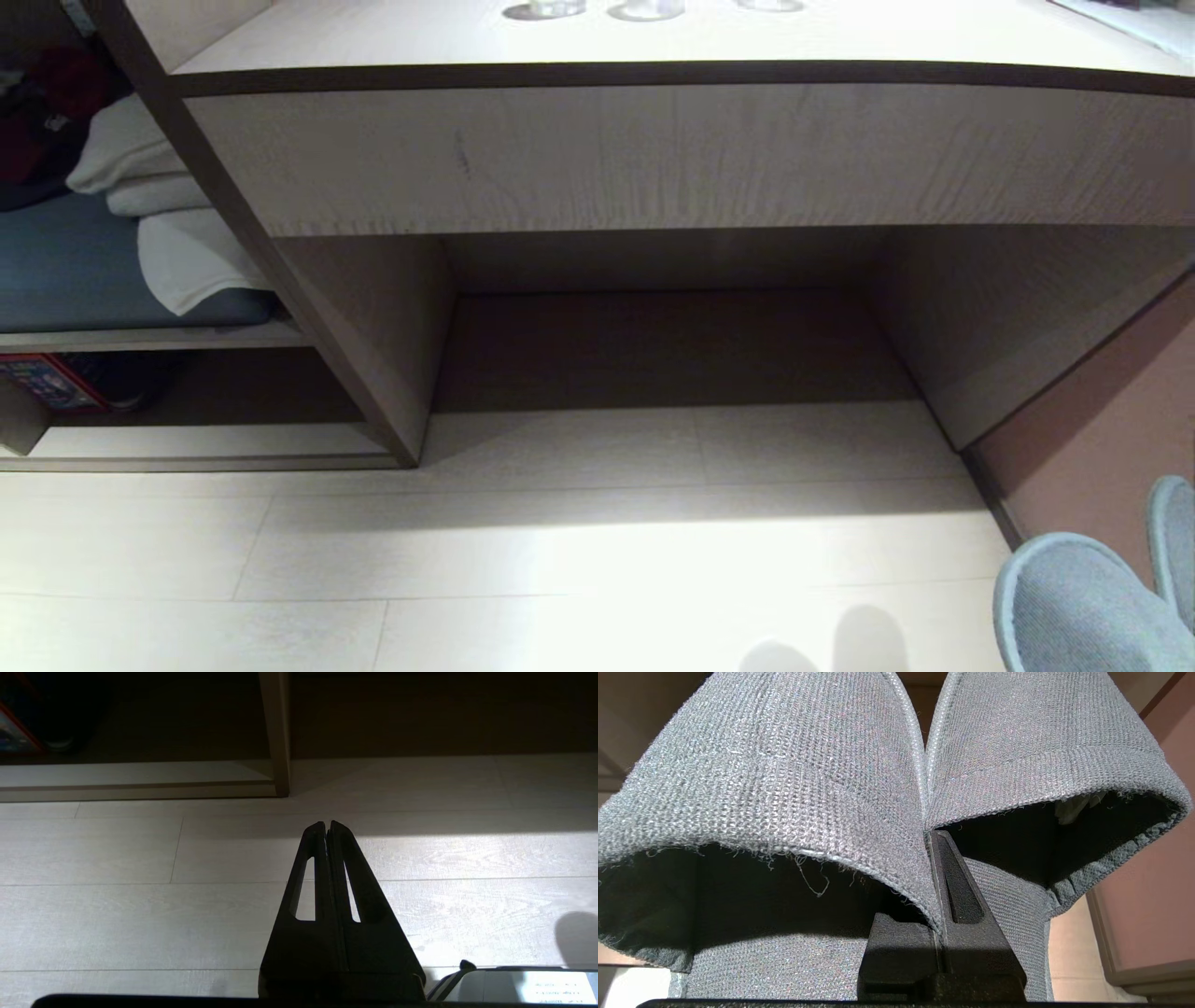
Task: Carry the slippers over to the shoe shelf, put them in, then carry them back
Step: Place the slippers into the shoe cabinet
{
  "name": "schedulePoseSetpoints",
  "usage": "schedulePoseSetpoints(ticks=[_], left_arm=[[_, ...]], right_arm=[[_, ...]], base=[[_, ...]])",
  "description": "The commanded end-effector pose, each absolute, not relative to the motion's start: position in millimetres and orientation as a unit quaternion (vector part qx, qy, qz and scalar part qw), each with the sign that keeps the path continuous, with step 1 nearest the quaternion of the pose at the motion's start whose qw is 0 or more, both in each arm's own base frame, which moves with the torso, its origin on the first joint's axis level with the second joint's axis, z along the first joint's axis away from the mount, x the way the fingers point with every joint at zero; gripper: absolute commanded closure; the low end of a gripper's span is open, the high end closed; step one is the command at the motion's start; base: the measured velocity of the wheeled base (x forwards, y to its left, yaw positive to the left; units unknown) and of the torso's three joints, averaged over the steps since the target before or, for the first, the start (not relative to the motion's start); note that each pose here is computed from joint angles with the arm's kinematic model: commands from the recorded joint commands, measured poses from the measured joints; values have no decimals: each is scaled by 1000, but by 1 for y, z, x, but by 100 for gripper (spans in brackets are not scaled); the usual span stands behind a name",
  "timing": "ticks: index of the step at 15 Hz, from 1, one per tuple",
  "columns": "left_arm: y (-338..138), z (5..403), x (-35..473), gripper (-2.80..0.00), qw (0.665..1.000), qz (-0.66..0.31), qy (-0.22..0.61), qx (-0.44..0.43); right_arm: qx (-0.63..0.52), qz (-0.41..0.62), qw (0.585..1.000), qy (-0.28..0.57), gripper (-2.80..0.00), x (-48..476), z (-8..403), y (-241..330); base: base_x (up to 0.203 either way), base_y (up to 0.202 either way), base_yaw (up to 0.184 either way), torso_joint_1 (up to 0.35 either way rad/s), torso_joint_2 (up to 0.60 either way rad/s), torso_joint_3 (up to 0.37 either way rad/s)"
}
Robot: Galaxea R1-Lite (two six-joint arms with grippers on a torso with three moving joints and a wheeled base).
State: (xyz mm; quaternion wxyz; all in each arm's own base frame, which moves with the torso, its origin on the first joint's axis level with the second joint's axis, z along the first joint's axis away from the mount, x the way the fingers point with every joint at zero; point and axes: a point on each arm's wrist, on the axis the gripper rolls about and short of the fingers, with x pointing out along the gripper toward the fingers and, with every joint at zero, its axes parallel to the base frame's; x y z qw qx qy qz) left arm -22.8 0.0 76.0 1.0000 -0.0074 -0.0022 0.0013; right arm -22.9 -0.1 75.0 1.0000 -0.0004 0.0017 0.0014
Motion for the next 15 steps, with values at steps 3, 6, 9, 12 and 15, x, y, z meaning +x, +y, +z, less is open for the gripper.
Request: schedulePoseSetpoints(ticks=[3,6,9,12,15], left_arm=[[0,76,-23,0,1000,2,-2,-8],[0,76,-23,0,1000,2,-2,-8],[0,76,-23,0,1000,2,-2,-8],[0,76,-23,0,1000,2,-2,-8],[0,76,-23,0,1000,2,-2,-8]], right_arm=[[-1,2,1000,2,0,-23,75,0],[-1,2,1000,2,0,-23,75,0],[-1,2,1000,2,0,-23,75,0],[-1,2,1000,2,0,-23,75,0],[-1,2,1000,2,0,-23,75,0]], base=[[0,0,0,1,3,200],[0,0,0,5,4,204],[0,0,0,4,1,209],[0,0,0,0,3,202],[0,0,0,7,2,207]])
